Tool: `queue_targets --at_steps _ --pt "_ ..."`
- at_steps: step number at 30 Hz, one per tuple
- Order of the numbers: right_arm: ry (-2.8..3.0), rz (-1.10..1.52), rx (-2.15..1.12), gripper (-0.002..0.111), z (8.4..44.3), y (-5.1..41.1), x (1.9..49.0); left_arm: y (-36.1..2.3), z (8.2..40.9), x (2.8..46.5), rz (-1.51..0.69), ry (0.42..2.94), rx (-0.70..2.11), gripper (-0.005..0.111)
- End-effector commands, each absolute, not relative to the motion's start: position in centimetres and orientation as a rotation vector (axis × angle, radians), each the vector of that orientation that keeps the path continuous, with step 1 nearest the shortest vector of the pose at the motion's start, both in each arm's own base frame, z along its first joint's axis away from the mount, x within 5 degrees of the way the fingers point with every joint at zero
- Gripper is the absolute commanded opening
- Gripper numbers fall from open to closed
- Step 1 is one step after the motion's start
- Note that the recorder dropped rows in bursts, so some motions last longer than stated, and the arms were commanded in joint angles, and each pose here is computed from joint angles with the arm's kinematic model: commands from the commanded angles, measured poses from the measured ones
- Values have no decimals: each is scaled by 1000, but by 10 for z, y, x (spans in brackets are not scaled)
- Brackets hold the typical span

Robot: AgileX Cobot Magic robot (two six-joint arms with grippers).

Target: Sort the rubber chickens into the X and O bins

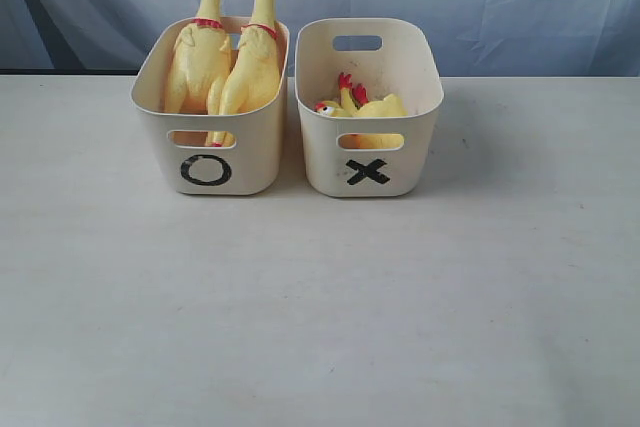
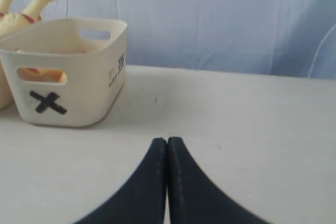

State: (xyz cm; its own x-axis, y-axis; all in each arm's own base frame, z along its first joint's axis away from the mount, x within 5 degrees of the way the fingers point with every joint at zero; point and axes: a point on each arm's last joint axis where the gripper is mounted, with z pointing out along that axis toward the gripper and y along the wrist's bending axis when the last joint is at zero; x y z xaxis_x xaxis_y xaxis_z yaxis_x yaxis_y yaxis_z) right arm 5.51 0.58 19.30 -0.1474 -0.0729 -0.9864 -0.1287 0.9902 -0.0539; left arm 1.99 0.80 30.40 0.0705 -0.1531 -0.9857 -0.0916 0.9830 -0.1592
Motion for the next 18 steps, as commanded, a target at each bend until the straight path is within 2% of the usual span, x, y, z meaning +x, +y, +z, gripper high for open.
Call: queue_targets --at_steps 1,7,18 --pt "1790 8 -178 -1 185 4 54 8 305 19 -44 1490 -194 0" --pt "1783 -112 -305 -1 184 3 54 8 305 19 -44 1490 -194 0" --pt "1792 -24 -210 -1 184 4 54 8 305 19 -44 1490 -194 0"
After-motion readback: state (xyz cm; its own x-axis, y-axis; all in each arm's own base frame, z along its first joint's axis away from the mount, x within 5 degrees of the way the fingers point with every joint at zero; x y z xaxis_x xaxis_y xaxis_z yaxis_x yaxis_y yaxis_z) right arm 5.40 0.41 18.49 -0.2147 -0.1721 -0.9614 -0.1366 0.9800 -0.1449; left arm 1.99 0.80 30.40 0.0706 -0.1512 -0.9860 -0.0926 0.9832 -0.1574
